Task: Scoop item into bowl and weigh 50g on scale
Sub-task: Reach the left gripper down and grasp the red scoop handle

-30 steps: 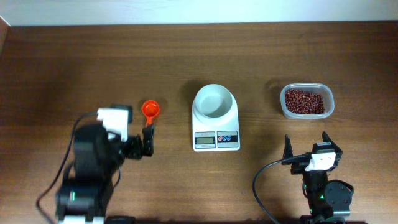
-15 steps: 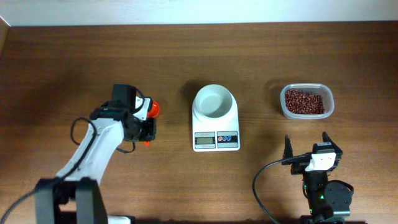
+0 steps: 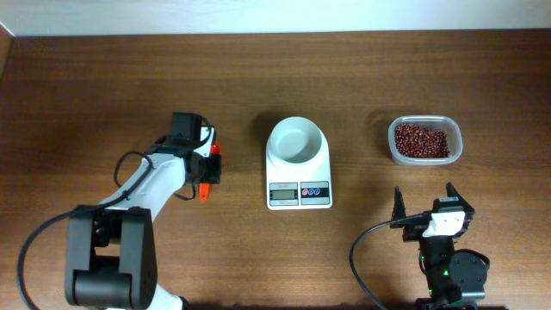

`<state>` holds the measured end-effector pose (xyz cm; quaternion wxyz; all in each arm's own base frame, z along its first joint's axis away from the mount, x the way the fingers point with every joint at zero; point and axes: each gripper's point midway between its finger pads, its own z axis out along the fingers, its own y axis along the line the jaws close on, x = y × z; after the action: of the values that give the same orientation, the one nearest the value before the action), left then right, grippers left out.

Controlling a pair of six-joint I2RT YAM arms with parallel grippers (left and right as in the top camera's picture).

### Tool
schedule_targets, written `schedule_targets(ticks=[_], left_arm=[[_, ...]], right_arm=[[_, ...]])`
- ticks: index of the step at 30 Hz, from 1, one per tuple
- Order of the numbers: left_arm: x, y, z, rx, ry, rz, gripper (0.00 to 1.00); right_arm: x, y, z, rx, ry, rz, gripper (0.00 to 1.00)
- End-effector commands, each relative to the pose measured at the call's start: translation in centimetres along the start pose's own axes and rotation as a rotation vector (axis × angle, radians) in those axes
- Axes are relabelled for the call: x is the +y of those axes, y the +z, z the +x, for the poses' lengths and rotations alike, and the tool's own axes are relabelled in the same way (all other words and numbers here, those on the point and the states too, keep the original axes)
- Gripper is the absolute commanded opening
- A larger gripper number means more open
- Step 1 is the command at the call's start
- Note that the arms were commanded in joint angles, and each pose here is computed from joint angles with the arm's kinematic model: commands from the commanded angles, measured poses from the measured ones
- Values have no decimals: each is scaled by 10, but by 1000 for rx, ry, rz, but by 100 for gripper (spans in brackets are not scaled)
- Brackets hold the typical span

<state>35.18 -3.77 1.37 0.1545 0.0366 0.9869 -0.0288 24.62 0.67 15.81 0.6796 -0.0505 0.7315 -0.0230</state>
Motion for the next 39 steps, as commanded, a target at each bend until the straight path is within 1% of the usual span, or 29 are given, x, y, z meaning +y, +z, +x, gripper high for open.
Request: schedule_targets(ticks=[1,2,3,5,7,11,19,22,24,26,30,39], left_arm=[[-2,2,-9,-25,33,-38,45],[1,2,-8,-24,35,-64,43],[4,2,-8,-23,35,-81,42],[4,3,-10,-33,34,-80,42],[4,4,-13,-45,14,-80,39],[5,14,-7,-18,-71,-81,43],[4,15,-13,-43,-71,-78,43],[4,15,-13,-44,-123,-77,41],[4,15,-13,-45,-123,-77,39],[4,15,-13,-44,-123,-77,33],[4,15,-13,-44,-123,-77,30],[3,11,-16,-57,-147,-67,30]], right_arm=[[-1,0,3,4,6,6,99],[-1,0,3,4,6,6,99],[-1,0,3,4,6,6,99],[-1,0,3,4,6,6,99],[-1,0,3,4,6,6,99],[-1,0,3,4,6,6,99],[-1,0,3,4,6,6,99],[-1,0,3,4,6,6,99],[-1,0,3,4,6,6,99],[-1,0,3,4,6,6,99],[-1,0,3,4,6,6,99],[-1,0,3,4,6,6,99]])
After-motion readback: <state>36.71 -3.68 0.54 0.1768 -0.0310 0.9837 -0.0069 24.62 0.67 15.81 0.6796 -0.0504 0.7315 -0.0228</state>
